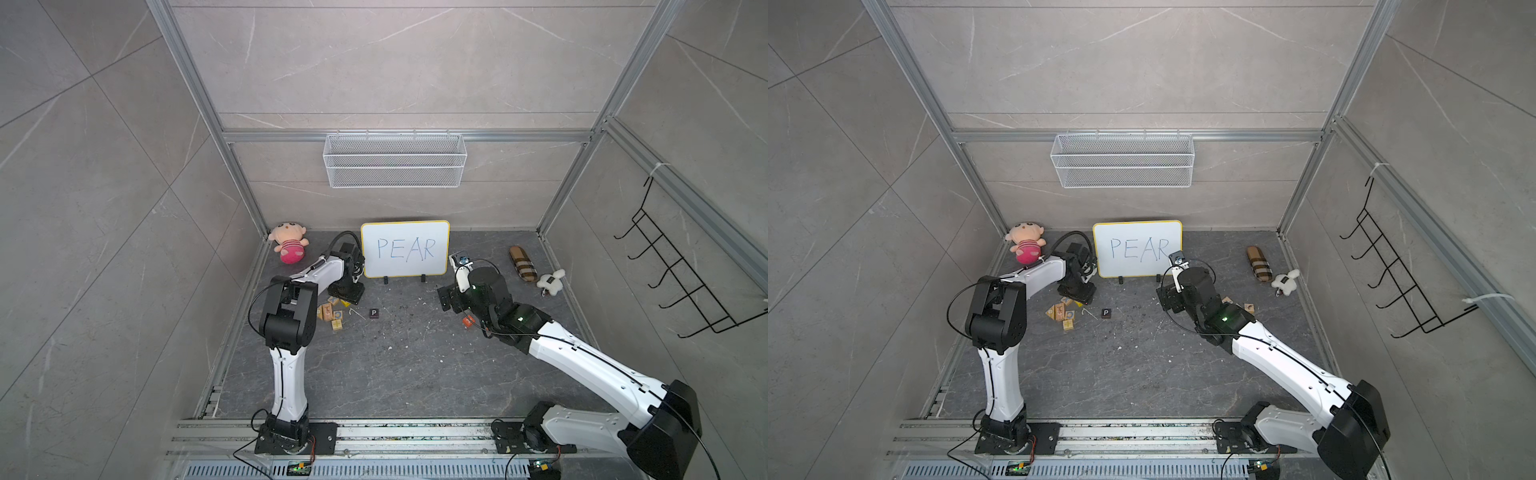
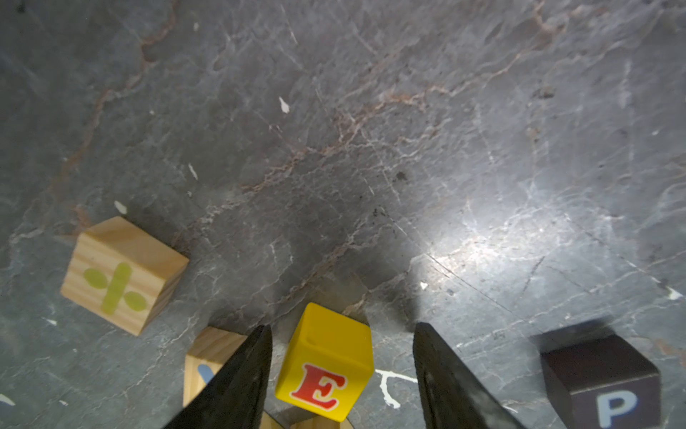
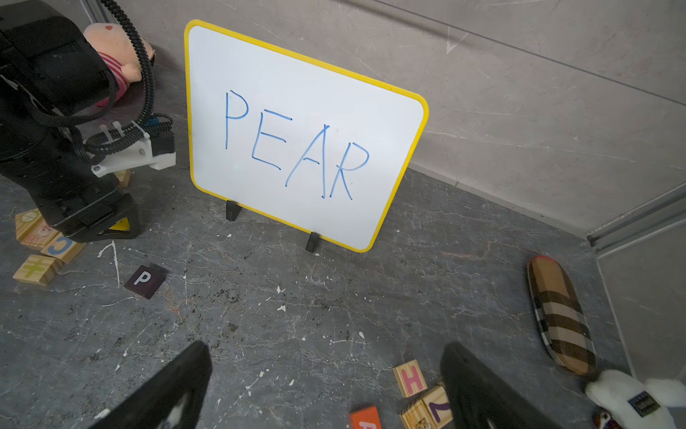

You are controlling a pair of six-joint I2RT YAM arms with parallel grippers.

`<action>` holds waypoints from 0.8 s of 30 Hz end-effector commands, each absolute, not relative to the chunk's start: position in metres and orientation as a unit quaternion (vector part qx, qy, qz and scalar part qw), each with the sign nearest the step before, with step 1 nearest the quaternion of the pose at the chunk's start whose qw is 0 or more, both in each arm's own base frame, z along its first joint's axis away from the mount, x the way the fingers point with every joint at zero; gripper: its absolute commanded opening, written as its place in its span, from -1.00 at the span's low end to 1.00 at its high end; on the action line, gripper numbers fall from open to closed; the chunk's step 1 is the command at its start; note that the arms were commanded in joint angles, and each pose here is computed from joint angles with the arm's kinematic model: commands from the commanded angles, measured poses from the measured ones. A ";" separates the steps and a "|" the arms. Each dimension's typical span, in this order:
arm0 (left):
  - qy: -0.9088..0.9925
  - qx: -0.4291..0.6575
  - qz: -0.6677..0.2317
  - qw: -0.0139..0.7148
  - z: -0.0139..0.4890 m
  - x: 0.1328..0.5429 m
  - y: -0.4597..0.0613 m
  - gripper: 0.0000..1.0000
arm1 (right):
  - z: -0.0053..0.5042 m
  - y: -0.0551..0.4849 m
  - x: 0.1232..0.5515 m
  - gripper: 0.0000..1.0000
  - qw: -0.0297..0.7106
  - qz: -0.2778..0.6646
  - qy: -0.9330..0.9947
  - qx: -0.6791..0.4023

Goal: Spell the uppercase word “pear” with letter blocks
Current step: Pick up the letter block from the center of the board.

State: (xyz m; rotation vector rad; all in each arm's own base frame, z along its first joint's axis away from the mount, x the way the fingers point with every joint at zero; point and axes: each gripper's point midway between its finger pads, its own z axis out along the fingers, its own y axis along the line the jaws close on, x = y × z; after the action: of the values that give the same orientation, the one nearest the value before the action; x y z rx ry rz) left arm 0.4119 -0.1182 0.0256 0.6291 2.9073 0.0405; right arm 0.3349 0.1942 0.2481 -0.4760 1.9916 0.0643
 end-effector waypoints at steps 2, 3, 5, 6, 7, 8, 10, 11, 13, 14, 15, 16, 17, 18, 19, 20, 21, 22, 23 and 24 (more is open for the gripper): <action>0.977 0.195 0.016 0.086 0.034 0.412 -0.116 0.27 | 0.252 0.192 0.330 0.98 0.523 0.025 0.828 -0.200; 0.978 0.191 0.018 0.085 0.035 0.409 -0.117 0.28 | 0.252 0.193 0.330 0.98 0.524 0.026 0.828 -0.200; 0.979 0.183 0.018 0.083 0.037 0.405 -0.118 0.29 | 0.253 0.193 0.330 0.98 0.524 0.026 0.827 -0.200; 0.980 0.180 0.016 0.082 0.038 0.404 -0.120 0.31 | 0.253 0.194 0.330 0.98 0.525 0.026 0.826 -0.202; 0.981 0.177 0.014 0.079 0.038 0.401 -0.122 0.31 | 0.253 0.194 0.331 0.98 0.526 0.026 0.826 -0.201; 0.982 0.174 0.014 0.078 0.039 0.399 -0.125 0.31 | 0.252 0.195 0.331 0.98 0.525 0.026 0.826 -0.201; 0.984 0.162 0.015 0.076 0.042 0.395 -0.130 0.31 | 0.251 0.196 0.331 0.98 0.524 0.027 0.827 -0.203; 0.985 0.154 0.014 0.074 0.044 0.393 -0.133 0.31 | 0.250 0.196 0.331 0.98 0.523 0.026 0.828 -0.204; 0.988 0.136 0.009 0.068 0.049 0.387 -0.140 0.31 | 0.249 0.197 0.332 0.98 0.521 0.026 0.828 -0.204; 0.989 0.132 0.006 0.067 0.052 0.384 -0.144 0.32 | 0.248 0.197 0.332 0.98 0.520 0.026 0.829 -0.205; 0.989 0.130 0.007 0.067 0.054 0.382 -0.147 0.32 | 0.248 0.197 0.332 0.98 0.520 0.026 0.829 -0.205; 0.990 0.126 0.012 0.069 0.057 0.380 -0.148 0.32 | 0.248 0.197 0.332 0.98 0.520 0.025 0.829 -0.205; 0.990 0.121 0.015 0.070 0.061 0.379 -0.148 0.33 | 0.247 0.198 0.332 0.98 0.519 0.024 0.829 -0.206; 0.991 0.115 0.013 0.073 0.065 0.379 -0.148 0.33 | 0.247 0.197 0.333 0.98 0.520 0.023 0.829 -0.206; 0.991 0.110 0.014 0.077 0.069 0.380 -0.148 0.33 | 0.247 0.198 0.333 0.98 0.519 0.023 0.829 -0.207; 0.991 0.105 0.014 0.080 0.074 0.381 -0.147 0.33 | 0.247 0.198 0.333 0.98 0.518 0.022 0.829 -0.207; 0.991 0.102 0.016 0.085 0.077 0.382 -0.147 0.33 | 0.247 0.199 0.333 0.98 0.519 0.023 0.829 -0.207; 0.991 0.100 0.017 0.089 0.080 0.383 -0.146 0.33 | 0.248 0.199 0.333 0.98 0.519 0.023 0.829 -0.207; 0.991 0.097 0.024 0.093 0.082 0.384 -0.144 0.35 | 0.248 0.199 0.334 0.98 0.519 0.023 0.829 -0.207; 0.991 0.092 0.034 0.096 0.081 0.385 -0.140 0.36 | 0.249 0.199 0.334 0.98 0.520 0.024 0.828 -0.206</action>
State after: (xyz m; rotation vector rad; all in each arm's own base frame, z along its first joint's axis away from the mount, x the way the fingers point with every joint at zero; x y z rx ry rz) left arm 0.3769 -0.1510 0.0490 0.3774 2.9946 0.0543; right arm 0.3330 0.1977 0.2466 -0.4891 1.9936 0.0682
